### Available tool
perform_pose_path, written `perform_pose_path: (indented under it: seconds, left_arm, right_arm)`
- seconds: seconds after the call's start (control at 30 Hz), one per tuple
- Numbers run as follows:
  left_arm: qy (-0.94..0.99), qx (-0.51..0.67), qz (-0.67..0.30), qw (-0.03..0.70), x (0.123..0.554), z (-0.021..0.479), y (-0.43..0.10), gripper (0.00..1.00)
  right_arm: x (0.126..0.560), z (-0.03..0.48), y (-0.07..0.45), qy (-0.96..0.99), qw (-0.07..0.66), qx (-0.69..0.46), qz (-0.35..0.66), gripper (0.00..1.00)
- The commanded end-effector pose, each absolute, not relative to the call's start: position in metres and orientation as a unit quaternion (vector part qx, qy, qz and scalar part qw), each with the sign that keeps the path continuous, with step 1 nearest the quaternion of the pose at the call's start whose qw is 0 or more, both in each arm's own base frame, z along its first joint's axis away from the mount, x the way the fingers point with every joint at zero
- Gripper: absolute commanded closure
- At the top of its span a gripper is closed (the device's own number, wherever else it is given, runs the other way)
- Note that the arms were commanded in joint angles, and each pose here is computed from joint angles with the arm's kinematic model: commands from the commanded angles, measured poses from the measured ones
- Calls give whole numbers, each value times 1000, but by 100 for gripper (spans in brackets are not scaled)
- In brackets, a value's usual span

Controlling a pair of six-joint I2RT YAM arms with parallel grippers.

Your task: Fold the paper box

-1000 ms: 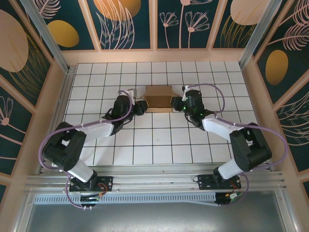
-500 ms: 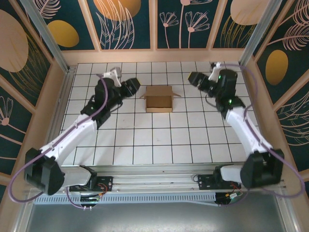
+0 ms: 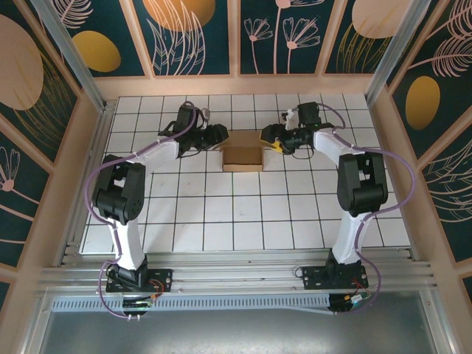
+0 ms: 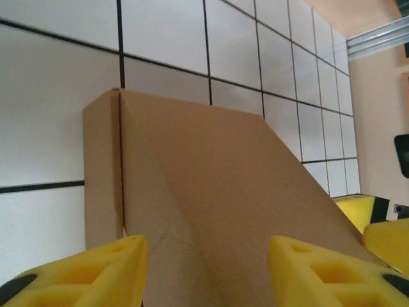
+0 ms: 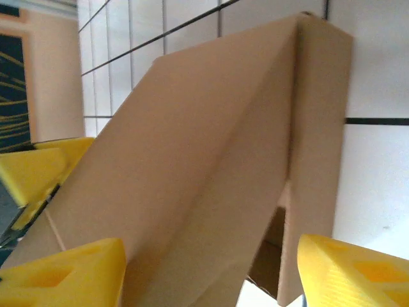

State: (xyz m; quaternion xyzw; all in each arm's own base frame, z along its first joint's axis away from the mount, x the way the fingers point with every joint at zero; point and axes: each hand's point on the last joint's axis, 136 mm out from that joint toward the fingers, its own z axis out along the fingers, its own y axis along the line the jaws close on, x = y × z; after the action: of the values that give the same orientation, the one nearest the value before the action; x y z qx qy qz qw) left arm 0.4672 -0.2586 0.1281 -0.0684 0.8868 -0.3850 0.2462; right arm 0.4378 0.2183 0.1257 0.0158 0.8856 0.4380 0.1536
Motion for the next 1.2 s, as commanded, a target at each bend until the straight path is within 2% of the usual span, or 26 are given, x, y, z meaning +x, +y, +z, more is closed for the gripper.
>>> perform_pose_path:
  seconds: [0.0, 0.07, 0.17, 0.3, 0.4, 0.73, 1.0, 1.07, 1.17]
  left_arm:
    - [895, -47, -382, 224, 452, 107, -260, 53]
    - [897, -49, -385, 212, 444, 94, -259, 56]
    - [896, -54, -395, 197, 435, 81, -260, 64]
    - [888, -61, -417, 184, 430, 75, -265, 74]
    - [879, -63, -434, 187, 431, 80, -269, 77]
    - [919, -68, -342, 186, 418, 39, -240, 74]
    - [935, -74, -305, 165, 403, -7, -227, 73]
    - [933, -79, -313, 157, 397, -13, -228, 74]
    - [920, -76, -350, 162, 396, 5, -238, 73]
  right_arm:
    - [432, 111, 214, 883, 150, 31, 443, 32]
    - [431, 99, 208, 893, 154, 38, 422, 36]
    - [431, 85, 203, 902, 156, 42, 400, 42]
    - [431, 80, 203, 901, 158, 49, 400, 43]
    - [431, 82, 206, 900, 158, 47, 404, 44]
    - [424, 40, 192, 933, 180, 44, 308, 43]
    - [408, -6, 188, 951, 159, 33, 265, 52]
    - [406, -5, 189, 951, 153, 35, 267, 52]
    - [410, 22, 197, 939, 163, 36, 300, 50]
